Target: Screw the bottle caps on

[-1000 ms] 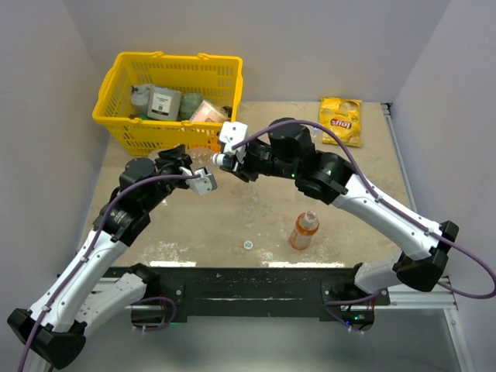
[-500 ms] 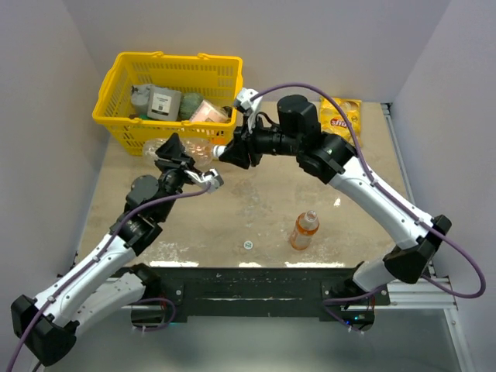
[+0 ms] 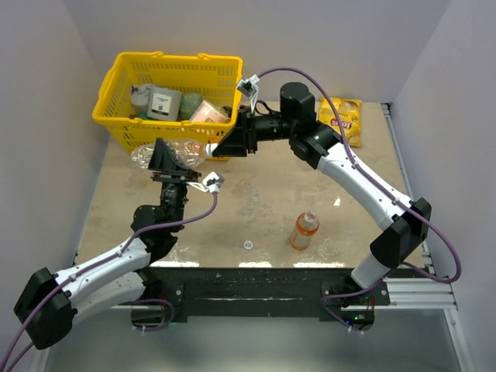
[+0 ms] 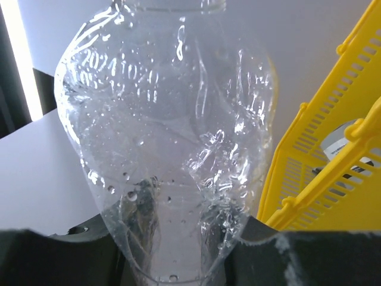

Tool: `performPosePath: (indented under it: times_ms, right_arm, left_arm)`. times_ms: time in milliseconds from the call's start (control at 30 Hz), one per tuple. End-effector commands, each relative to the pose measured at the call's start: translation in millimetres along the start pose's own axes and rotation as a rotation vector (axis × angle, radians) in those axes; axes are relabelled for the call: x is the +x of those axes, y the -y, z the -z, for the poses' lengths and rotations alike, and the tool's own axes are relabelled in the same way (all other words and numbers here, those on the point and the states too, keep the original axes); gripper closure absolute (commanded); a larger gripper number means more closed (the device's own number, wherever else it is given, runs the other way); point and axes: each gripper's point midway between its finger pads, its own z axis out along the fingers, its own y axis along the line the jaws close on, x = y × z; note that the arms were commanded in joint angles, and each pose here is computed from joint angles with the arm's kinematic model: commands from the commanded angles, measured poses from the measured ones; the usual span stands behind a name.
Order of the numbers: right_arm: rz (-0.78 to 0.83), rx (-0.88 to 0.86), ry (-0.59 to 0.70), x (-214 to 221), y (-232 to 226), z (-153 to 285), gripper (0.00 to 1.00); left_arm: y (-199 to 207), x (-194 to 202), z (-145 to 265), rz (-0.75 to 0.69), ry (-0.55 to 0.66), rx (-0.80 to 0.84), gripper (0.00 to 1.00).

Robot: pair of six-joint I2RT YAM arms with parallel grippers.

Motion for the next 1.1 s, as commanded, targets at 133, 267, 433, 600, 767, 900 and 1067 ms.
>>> performPosePath:
  times_ms: [133, 267, 433, 600, 767, 900, 1067]
  right_arm:
    - [0.016, -0.004, 0.067, -20.2, -6.5, -10.6, 1.0]
    - [0.011, -0.02, 0.055, -18.1, -7.3, -11.1, 1.0]
    - [0.023, -0.003, 0.063, -21.7, -4.8, -5.3, 1.0]
    - [0.126, 0.03, 0.075, -44.1, -15.6, 19.0, 0.11]
    - [0.228, 0.104, 0.091, -77.0, -15.5, 69.7, 0.01]
    - [0.369, 0.236, 0.091, -87.1, -0.8, 112.3, 0.01]
    - [0.678, 0.382, -0.015, -46.7, 27.4, 136.4, 0.07]
  left_arm:
    - [2.5, -55.5, 4.2, -0.205, 0.254, -0.03, 1.0]
    - [7.0, -55.5, 9.4, -0.264, 0.265, -0.037, 1.0]
    - [14.0, -39.6, 4.9, -0.245, 0.173, 0.03, 1.0]
    - [44.4, -5.1, -11.3, -0.038, -0.098, 0.289, 1.0]
    - [106.5, 8.6, 22.2, 0.023, -0.164, 0.729, 1.0]
    - [131.1, -6.2, 48.6, 0.252, -0.146, 0.912, 1.0]
    - [123.9, -54.3, 68.1, 0.708, -0.018, 1.217, 1.0]
